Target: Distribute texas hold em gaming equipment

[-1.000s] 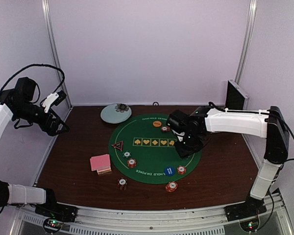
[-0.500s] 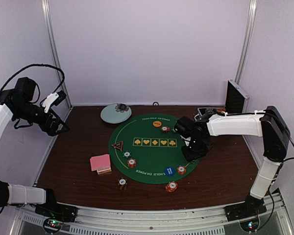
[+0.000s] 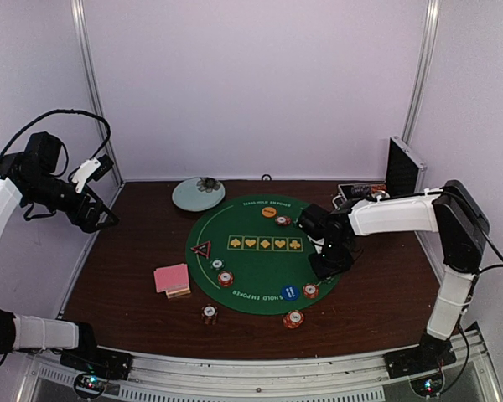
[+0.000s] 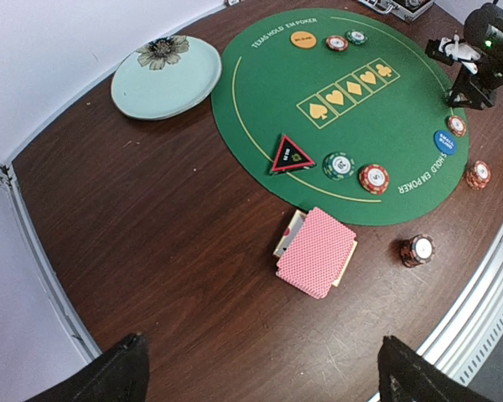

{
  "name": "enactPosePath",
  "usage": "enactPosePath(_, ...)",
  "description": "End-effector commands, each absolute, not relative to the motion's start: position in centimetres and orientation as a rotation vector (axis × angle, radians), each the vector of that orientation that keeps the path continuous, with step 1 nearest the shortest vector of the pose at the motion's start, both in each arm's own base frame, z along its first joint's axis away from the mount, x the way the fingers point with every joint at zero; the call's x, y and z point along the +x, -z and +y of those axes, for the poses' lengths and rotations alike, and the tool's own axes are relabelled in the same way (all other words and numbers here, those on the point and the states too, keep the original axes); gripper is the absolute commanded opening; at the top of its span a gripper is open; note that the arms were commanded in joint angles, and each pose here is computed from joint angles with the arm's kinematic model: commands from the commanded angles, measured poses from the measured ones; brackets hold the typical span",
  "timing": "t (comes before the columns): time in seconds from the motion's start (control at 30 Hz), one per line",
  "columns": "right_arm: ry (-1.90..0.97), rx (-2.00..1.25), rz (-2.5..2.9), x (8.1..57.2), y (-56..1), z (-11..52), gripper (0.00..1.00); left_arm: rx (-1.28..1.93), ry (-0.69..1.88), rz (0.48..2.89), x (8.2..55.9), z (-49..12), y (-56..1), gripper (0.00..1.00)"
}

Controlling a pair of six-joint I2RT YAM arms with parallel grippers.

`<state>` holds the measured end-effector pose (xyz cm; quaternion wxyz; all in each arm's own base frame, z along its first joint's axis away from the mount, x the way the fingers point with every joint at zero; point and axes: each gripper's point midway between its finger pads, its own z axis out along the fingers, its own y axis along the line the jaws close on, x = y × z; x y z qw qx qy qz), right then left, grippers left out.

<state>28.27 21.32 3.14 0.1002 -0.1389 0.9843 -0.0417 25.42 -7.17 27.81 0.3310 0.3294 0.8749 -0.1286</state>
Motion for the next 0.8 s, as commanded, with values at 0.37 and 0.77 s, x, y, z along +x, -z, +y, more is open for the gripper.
enactPosePath(0.37,0.105,-0.432,2.772,29.3,-10.1,22.9,0.68,0.868,0.305,2.256,25.4,-6.9,-28.6,0.97)
enactPosePath(0.77,-0.164,-0.997,2.575,20.4,-14.5,41.9,0.77,0.862,0.309,2.258,25.2,-7.0,-28.5,0.98)
